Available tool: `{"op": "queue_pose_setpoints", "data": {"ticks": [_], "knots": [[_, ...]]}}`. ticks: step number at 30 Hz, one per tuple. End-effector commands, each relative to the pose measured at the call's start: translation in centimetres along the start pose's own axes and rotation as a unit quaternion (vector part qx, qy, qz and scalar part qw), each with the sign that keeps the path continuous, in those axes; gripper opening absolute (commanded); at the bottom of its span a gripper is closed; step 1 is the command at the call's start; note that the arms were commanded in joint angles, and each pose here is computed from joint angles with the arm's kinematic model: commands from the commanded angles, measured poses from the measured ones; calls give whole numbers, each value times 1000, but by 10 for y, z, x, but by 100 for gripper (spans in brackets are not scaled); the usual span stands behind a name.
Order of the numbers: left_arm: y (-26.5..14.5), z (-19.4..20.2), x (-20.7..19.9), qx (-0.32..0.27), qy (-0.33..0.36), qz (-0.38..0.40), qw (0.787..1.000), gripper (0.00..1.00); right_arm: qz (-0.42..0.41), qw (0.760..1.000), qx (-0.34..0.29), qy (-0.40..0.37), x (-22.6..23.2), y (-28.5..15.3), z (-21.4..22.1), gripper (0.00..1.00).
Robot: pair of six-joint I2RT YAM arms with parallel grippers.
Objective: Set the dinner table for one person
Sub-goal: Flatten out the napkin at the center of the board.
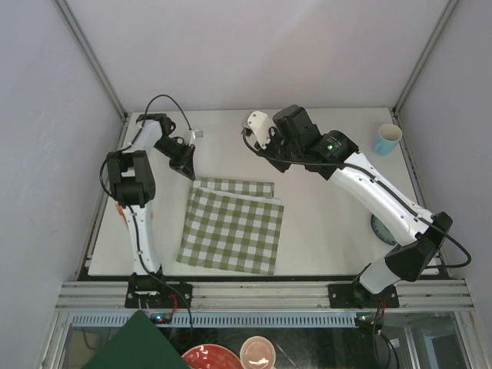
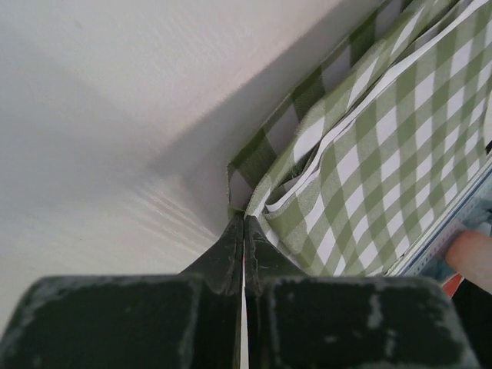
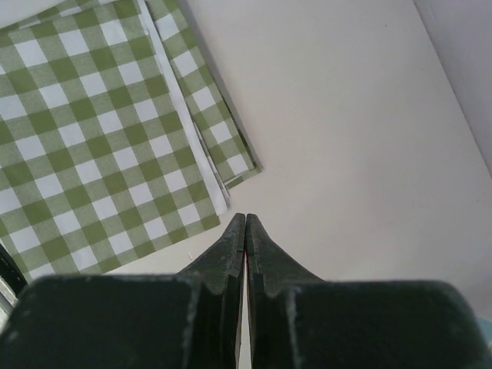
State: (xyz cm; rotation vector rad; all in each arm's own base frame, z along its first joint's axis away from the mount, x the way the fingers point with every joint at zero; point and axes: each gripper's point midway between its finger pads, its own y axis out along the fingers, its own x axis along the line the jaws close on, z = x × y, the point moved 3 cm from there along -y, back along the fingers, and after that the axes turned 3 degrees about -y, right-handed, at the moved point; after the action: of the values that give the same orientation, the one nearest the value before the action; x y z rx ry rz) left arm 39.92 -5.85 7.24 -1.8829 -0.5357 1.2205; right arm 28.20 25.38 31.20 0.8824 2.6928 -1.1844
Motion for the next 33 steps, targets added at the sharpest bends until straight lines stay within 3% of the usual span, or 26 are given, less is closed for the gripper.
{"op": "queue_pose_setpoints", "data": {"ticks": [1,6,11,17,26,33], "knots": [[-49,-41,-38,-112,42,-9,993,0,12,999,-28,10,-4,2,-6,0],[-101,-75,-70,-204,81,-36,975,0,-25,1000,-16,1,10,26,9,1],[-138,-97,-98,-263,100,-31,959,0,-77,997,19,-5,27,65,36,20],[-142,-100,-116,-279,99,6,955,0,-123,991,45,2,43,115,59,35],[-175,-98,-159,-319,115,26,940,0,-127,989,79,0,47,141,60,35],[-247,-107,-227,-420,154,42,893,0,-101,992,78,14,38,139,62,34]]}}
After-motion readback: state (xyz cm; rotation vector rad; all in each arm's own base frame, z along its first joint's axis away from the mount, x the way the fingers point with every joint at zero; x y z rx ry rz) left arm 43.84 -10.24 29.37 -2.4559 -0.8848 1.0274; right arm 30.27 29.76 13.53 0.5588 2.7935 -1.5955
